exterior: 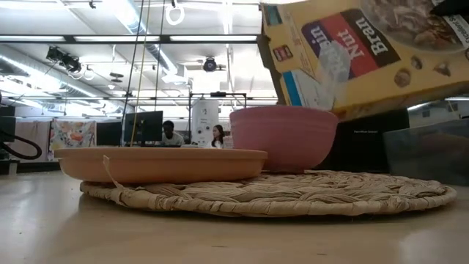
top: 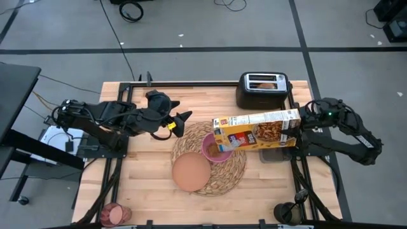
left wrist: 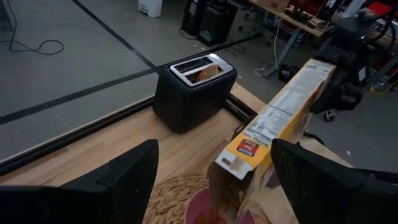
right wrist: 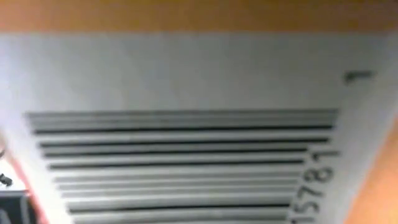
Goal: Arrange a breakfast setting
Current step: Pour the cereal from the yellow cereal box into the pink bowl
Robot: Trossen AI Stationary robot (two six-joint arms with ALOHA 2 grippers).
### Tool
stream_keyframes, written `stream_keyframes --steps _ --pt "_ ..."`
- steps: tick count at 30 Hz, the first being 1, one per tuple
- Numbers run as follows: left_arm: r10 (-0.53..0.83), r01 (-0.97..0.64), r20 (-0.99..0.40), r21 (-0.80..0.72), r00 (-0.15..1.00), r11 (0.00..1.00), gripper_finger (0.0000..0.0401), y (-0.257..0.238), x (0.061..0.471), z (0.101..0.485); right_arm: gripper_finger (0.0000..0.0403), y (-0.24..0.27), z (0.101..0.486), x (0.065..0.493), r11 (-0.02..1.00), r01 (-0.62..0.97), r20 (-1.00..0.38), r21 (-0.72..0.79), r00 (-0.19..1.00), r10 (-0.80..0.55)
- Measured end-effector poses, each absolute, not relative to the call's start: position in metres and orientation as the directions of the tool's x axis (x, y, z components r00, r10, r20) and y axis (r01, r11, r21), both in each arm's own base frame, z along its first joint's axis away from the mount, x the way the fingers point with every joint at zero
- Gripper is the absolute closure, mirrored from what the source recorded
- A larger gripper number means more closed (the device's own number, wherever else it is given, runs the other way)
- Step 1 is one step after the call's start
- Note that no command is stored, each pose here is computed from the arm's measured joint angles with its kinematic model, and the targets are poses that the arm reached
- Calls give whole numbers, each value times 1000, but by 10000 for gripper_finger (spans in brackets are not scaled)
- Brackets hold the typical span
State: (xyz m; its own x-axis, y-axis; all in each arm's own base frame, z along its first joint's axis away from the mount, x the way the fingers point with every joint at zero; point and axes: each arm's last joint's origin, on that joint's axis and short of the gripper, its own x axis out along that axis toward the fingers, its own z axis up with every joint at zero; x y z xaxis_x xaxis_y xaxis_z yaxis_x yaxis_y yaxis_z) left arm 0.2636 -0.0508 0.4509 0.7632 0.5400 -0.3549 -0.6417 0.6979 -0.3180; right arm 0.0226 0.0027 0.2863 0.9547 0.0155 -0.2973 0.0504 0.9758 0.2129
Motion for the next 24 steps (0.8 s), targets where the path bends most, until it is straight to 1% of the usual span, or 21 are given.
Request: stream_keyframes --steps 4,10,24 --pt "541 -644 -359 -312 760 698 86 -50 263 450 161 4 293 21 979 42 -265 198 964 13" --pt "541 -645 -361 -311 759 698 86 -50 263 450 161 5 291 21 977 11 -279 213 959 50" --pt "542 -650 -368 -318 755 690 86 -50 263 449 161 1 291 30 973 -12 -316 231 945 86"
